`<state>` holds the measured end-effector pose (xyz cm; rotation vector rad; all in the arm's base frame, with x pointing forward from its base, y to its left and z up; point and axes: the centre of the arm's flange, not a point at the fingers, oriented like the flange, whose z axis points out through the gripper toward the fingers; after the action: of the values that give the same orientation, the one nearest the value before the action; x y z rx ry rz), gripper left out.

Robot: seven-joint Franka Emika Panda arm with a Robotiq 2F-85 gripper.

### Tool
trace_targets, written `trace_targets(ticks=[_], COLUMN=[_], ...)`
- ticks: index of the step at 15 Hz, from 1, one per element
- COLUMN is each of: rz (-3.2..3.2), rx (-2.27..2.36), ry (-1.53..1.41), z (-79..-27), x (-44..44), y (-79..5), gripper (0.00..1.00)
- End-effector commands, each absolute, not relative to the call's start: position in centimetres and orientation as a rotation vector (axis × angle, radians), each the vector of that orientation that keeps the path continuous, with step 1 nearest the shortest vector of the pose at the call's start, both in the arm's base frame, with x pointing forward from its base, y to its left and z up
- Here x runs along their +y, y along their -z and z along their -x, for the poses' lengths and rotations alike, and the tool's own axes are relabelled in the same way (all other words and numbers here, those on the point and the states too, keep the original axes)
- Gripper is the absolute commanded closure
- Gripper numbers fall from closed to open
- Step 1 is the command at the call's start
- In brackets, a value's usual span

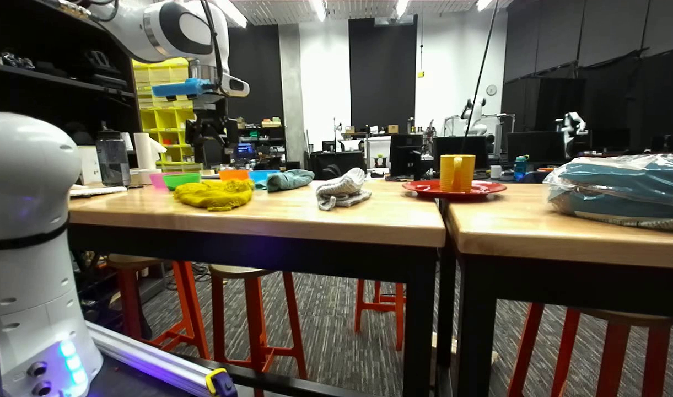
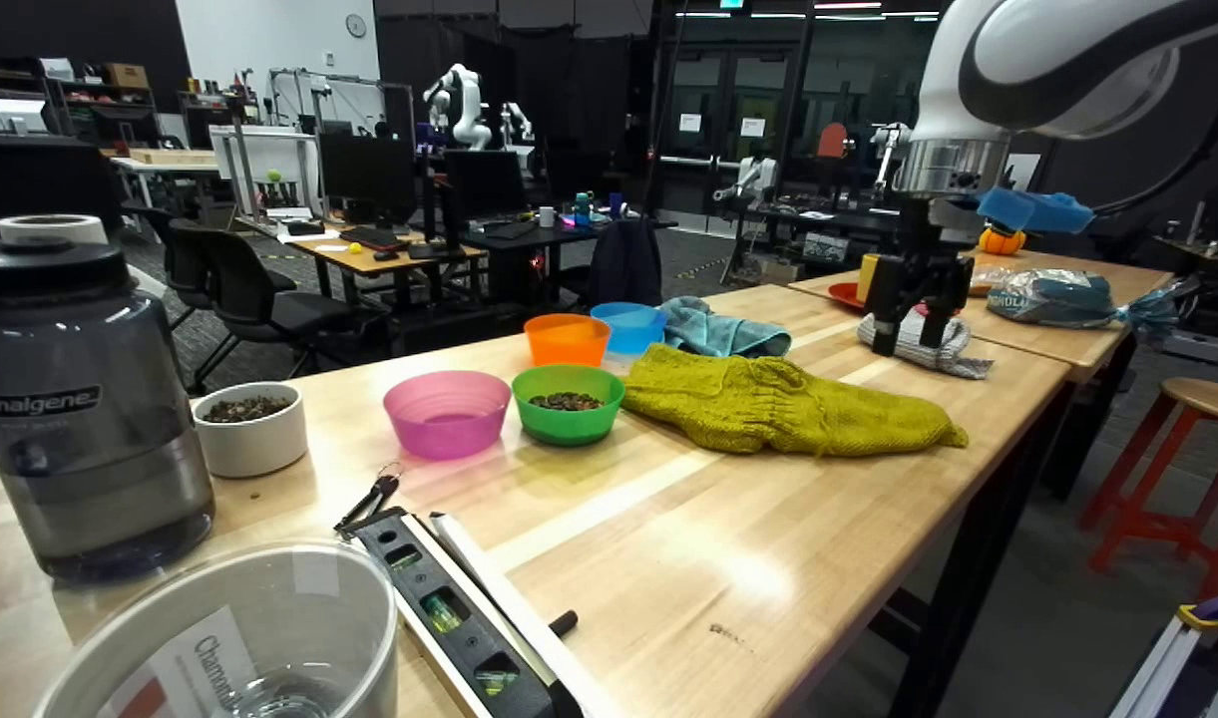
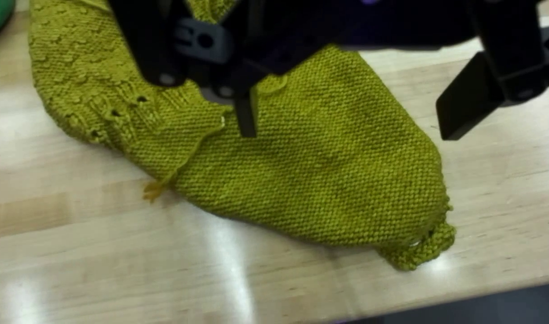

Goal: Fold the green thing

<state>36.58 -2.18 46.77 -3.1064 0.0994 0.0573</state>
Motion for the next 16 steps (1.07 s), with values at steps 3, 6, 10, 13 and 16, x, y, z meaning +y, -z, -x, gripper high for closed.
trace_targets(ticks=[3,6,10,13,16], rz=[3.097,3.119,3.101,3.055,3.010], rx=[0.156,-0.038,-0.316,-0.497,-0.624], ry=[-0.055,-0.071,-0.038,-0.003,0.004], z=[-35.2,-34.1,-33.5,-33.4,-33.4], x=[-5.0,-6.5,-8.1,-8.8,-9.0], y=[-44.4,-42.8,-41.1,-40.4,-39.7], gripper=[0.00,0.00,0.00,0.00,0.26])
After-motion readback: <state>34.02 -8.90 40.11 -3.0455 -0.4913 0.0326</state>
